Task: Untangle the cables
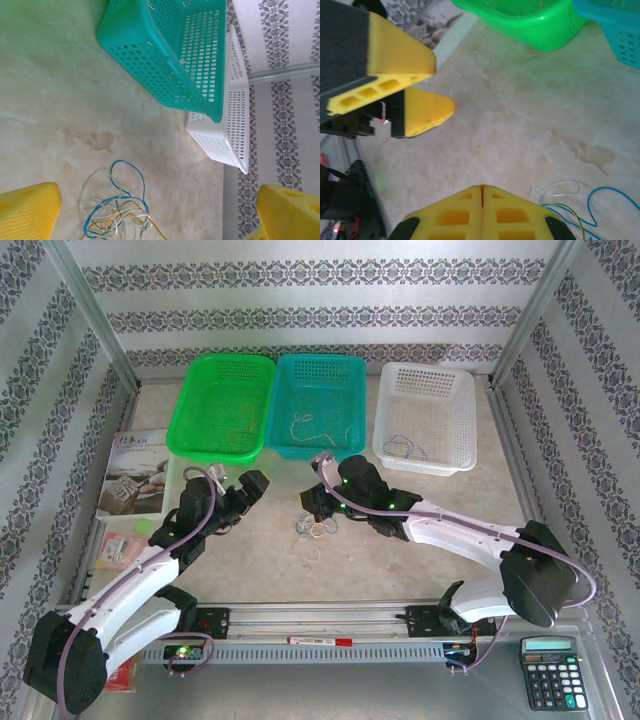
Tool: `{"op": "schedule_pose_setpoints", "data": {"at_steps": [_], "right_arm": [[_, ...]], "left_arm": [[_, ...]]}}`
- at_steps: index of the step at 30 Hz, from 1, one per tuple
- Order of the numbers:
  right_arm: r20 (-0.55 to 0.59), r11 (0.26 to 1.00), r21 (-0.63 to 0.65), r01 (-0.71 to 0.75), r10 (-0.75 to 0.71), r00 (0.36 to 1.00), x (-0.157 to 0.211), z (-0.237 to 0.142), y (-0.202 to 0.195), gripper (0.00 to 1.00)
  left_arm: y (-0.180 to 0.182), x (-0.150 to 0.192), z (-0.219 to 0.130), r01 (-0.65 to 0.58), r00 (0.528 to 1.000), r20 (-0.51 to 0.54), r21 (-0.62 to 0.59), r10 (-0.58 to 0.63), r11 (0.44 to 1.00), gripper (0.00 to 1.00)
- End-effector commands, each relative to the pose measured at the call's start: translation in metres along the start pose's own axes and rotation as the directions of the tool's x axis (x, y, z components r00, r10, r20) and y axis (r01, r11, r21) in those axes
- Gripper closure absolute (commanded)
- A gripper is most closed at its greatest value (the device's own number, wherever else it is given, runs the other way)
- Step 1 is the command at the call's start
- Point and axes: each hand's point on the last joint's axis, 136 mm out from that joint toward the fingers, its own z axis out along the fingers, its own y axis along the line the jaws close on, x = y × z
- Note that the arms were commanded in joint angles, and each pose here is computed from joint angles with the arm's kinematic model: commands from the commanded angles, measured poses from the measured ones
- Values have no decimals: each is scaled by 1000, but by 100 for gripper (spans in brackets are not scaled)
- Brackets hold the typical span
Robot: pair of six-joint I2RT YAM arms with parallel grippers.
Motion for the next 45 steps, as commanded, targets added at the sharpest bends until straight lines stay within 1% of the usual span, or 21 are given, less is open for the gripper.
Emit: {"op": "schedule_pose_setpoints", "data": {"at_steps": [1,3,5,10,16,19,22,26,34,39,41,45], "right_arm": [[91,997,-71,-5,11,996,-26,-15,16,100],[114,997,-80,-6,15,993,-35,-20,19,100],[137,996,-86,-14,26,990,-44,-26,21,100],[159,994,-102,-30,46,986,-57,-33,23,100],[166,992,-121,-40,60,984,-65,-36,28,100],[162,991,-126,-40,60,985,-65,-35,29,100],[163,991,-128,-44,65,985,-67,-35,29,100],[157,991,-128,-49,69,985,-65,-34,29,100],[155,991,-123,-55,74,985,-63,-34,26,100],[157,990,-126,-58,78,985,-63,-34,27,100],[155,990,-128,-58,78,985,-63,-34,27,100],[160,990,-131,-56,77,984,-64,-35,28,100]], "left_arm": [[-37,-2,-1,-46,999,-1,124,46,991,0],[-40,-2,-1,-77,997,5,151,78,986,0],[-44,0,-2,-146,989,12,174,146,974,0],[-52,10,-4,-303,951,3,214,309,929,8],[-72,27,-7,-435,889,-5,298,457,850,18],[-82,39,-5,-472,861,-12,350,508,809,22],[-86,52,0,-487,842,-29,387,538,783,27],[-95,62,6,-496,828,-28,428,559,756,33],[-110,73,14,-494,819,-23,479,574,725,41],[-114,76,18,-496,817,-20,486,577,719,46],[-115,77,20,-496,816,-21,486,577,720,51],[-116,78,23,-498,815,-22,486,580,718,57]]}}
